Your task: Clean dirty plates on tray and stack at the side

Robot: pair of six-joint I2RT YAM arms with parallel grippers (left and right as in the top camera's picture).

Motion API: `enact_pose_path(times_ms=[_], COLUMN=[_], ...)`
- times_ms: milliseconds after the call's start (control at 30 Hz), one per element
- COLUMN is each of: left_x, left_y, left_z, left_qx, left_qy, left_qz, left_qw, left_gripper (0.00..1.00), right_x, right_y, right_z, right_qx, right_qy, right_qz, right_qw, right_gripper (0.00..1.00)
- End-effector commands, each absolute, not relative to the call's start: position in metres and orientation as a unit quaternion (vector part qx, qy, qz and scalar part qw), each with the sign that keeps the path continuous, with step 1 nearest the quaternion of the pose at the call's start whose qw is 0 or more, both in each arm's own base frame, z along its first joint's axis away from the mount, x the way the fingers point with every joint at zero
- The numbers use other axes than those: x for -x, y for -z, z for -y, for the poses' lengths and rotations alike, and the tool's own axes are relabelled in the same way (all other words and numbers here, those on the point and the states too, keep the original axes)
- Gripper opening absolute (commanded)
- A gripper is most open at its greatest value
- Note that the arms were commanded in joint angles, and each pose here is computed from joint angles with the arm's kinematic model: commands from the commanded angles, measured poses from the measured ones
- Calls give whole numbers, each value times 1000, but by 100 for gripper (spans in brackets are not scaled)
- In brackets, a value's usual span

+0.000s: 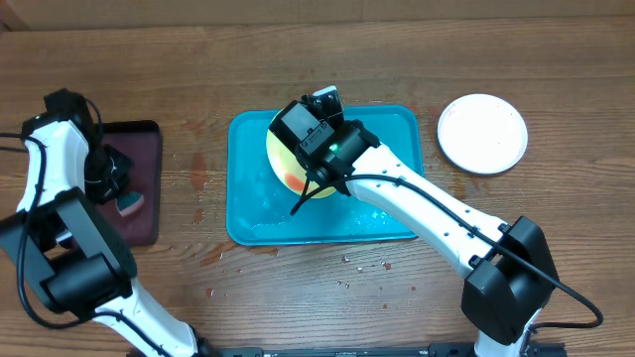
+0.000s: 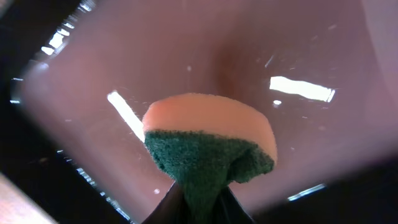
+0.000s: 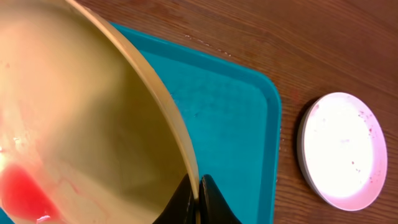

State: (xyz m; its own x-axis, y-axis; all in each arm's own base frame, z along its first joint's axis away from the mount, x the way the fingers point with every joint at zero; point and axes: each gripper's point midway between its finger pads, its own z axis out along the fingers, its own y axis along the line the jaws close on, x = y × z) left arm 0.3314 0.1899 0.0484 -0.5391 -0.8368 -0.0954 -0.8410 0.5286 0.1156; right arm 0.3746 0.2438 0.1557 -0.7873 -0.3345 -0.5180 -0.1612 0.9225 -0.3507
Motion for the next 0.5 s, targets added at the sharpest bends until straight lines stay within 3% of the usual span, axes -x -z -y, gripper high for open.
enact_pose_path(times_ms=[0,100,467], left_x=[-328,-329,-347], left_y=[-32,-36,-100], left_z=[-184,-191,-183], left_qx=[475,483,502], left_qy=[-42,-40,53], left_qz=[-879,-875,-863], left_qw=[-10,-4,1], left_gripper=[45,97,100], right_x=[-382,-384,-388], right_y=[-190,-194,-249], right_z=[-239,-234,-241], right_qx=[115,125,175], right_qy=[153,175,253], right_qz=[-920,-912,-860], right_qw=[343,348,406], right_gripper=[4,4,4])
